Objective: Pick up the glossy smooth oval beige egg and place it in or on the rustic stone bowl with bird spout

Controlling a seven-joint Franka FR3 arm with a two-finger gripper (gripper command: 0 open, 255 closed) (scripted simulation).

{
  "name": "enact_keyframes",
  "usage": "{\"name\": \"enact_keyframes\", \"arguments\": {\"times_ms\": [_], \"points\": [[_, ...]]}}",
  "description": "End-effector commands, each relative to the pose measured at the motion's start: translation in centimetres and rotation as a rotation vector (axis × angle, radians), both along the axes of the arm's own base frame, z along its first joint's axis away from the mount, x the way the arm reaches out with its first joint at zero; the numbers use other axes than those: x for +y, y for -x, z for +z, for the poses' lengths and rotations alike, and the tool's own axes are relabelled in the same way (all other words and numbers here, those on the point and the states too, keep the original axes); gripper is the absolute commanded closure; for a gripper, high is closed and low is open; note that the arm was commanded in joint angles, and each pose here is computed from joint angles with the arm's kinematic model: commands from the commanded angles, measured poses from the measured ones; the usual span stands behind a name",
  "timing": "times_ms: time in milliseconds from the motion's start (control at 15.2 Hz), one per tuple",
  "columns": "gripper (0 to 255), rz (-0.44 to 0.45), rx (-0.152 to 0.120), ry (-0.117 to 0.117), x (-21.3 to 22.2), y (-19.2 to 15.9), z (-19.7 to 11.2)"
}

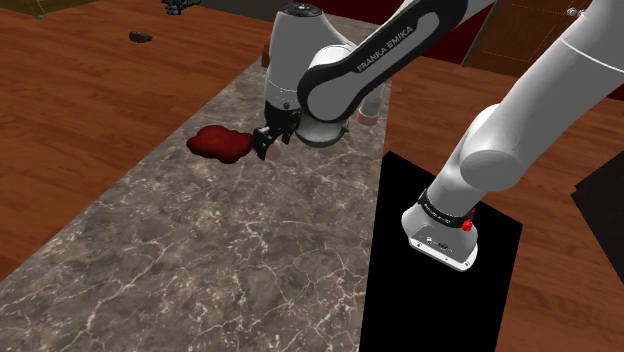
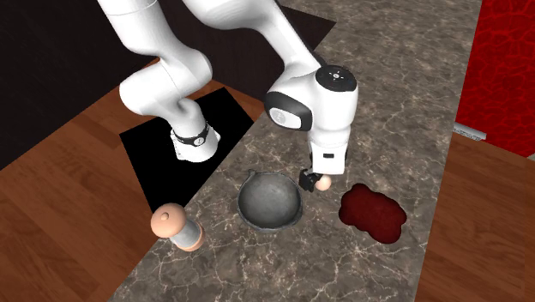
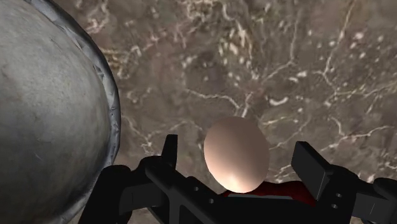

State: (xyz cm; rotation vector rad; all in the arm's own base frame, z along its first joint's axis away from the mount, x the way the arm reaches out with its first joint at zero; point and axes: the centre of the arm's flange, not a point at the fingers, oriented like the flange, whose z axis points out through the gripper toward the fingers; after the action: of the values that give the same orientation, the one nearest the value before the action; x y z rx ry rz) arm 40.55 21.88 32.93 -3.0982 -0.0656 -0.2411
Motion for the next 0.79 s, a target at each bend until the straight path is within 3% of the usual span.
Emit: {"name": "enact_keyframes", "arguments": {"times_ms": [0, 396, 462, 726], "points": [[0, 0.0, -0.001, -0.001, 0.08, 0.01, -0.42], [0, 0.0, -0.001, -0.001, 0.08, 0.01, -0.42], [255, 0.0, -0.001, -0.001, 0.08, 0.01, -0.42], [255, 0.0, -0.001, -0.001, 0.08, 0.01, -0.42]]}}
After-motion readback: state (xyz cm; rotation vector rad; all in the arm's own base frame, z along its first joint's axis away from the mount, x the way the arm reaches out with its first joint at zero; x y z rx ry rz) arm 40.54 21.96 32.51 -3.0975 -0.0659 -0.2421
